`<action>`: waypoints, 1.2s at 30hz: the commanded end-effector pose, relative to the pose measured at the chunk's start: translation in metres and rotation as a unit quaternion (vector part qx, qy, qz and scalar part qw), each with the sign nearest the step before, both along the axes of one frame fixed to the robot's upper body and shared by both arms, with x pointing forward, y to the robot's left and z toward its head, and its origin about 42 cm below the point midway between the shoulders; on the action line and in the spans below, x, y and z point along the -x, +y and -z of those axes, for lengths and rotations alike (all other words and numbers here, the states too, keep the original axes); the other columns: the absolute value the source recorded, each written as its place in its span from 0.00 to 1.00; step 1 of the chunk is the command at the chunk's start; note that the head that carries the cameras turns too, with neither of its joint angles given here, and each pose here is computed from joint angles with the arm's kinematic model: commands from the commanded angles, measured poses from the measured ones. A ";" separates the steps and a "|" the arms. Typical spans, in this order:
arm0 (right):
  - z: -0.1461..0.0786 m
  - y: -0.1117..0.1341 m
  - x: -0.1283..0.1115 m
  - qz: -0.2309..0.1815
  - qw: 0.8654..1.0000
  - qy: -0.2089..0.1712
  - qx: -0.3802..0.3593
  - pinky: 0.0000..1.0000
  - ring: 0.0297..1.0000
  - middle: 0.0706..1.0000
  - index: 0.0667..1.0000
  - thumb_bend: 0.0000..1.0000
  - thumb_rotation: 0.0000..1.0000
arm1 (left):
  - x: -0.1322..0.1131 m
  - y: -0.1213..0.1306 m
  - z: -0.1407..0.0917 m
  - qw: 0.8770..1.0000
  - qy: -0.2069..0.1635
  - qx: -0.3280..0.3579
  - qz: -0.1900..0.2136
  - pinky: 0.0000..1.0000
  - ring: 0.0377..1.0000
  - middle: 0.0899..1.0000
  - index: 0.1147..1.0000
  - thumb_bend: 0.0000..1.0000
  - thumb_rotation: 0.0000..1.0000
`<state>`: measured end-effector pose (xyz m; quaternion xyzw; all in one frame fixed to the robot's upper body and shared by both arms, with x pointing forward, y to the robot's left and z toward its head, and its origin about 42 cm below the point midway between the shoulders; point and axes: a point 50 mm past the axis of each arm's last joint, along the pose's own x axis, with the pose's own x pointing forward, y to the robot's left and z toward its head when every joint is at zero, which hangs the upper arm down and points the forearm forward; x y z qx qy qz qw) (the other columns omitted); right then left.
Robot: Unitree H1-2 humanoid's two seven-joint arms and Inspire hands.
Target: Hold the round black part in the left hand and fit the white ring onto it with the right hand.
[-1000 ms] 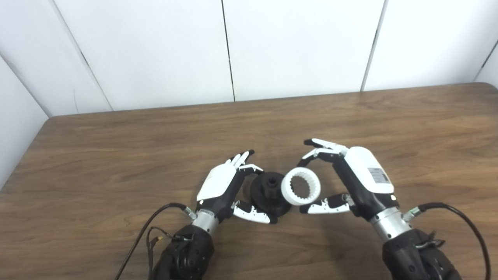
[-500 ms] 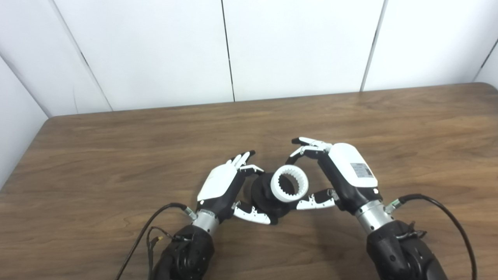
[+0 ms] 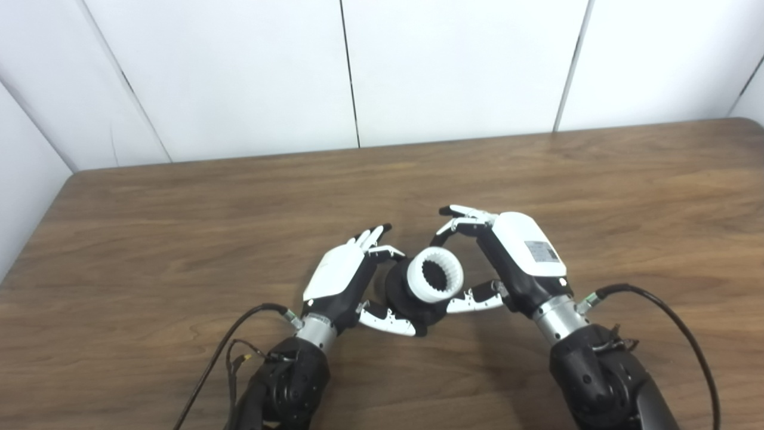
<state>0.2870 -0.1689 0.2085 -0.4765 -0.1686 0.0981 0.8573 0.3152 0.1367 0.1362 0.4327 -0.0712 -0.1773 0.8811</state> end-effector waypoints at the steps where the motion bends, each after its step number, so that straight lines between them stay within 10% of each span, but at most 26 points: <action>1: -0.019 0.008 -0.005 -0.012 0.999 -0.035 -0.008 0.83 0.83 0.84 0.46 0.52 0.15 | -0.006 -0.004 -0.021 0.999 -0.042 0.004 0.009 1.00 1.00 1.00 0.57 0.94 0.32; 25: -0.028 0.025 -0.015 -0.044 0.998 -0.033 0.017 0.82 0.82 0.84 0.46 0.52 0.15 | -0.005 -0.013 -0.022 0.999 -0.042 0.012 0.014 1.00 1.00 1.00 0.55 0.96 0.28; 29: -0.025 0.022 -0.015 -0.039 0.998 0.016 0.056 0.82 0.87 0.90 0.70 0.82 0.29 | -0.005 -0.012 -0.022 0.999 -0.040 0.012 0.014 1.00 1.00 1.00 0.56 0.95 0.29; 36: -0.026 0.013 -0.014 -0.042 0.995 0.040 0.077 0.84 0.90 0.95 0.85 0.99 0.43 | -0.006 -0.011 -0.023 0.999 -0.037 0.015 0.014 1.00 1.00 1.00 0.57 0.96 0.33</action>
